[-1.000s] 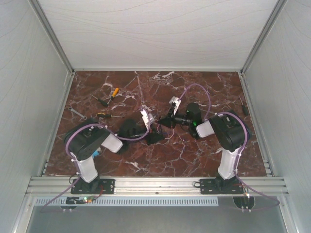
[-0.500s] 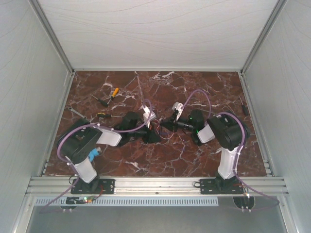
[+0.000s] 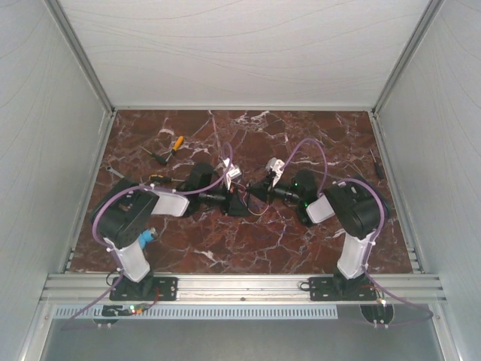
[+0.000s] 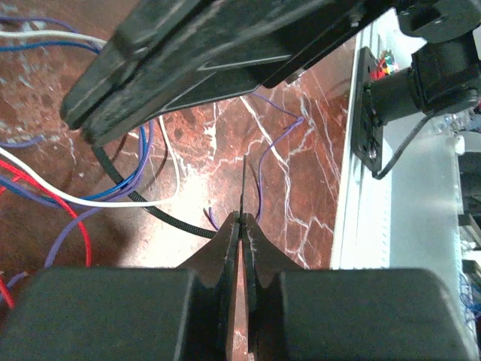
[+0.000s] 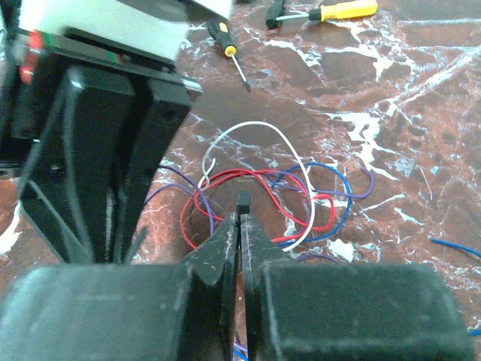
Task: Zip-tie the wires
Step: Tie the cable at the center of the board.
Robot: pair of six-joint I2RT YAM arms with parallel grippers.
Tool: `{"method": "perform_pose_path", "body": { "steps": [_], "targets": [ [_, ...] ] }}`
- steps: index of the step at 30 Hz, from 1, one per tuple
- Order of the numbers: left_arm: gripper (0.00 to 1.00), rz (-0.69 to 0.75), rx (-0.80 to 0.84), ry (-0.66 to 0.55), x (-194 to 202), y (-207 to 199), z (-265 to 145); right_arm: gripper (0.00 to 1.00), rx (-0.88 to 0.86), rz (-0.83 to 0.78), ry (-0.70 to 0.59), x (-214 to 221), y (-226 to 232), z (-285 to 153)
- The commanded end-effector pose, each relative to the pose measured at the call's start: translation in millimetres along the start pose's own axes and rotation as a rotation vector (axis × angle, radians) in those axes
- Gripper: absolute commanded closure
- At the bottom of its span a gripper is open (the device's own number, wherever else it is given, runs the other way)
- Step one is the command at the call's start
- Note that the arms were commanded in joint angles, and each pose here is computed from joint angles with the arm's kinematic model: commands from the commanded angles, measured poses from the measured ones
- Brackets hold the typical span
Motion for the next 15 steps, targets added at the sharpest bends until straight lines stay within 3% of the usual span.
{"method": "perform_pose_path", "body": {
  "steps": [1,7,15],
  "targets": [
    [1.00,-0.016,0.075,0.054,1.1,-6.3,-0.4,1.00,-0.015,-0.253,-0.016,-25.3,4.8,2.1],
    [1.00,-0.017,0.103,0.067,1.2,-12.4,-2.2,1.00,-0.012,-0.496,0.023,-28.1,2.8,2.5],
    [1.00,-0.009,0.118,0.082,5.9,-14.7,-4.9,1.00,-0.035,-0.605,0.006,-21.8,-3.5,9.1]
  ]
}}
Point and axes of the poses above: each gripper's point midway between its finger pads, its own z axis out along the fingers, its own y axis along the line the jaws close on, x = y × z, the point moved 6 cm from there along -z, back along the fingers, and after that the axes turned 13 degrees about -z, right-handed, at the moved point
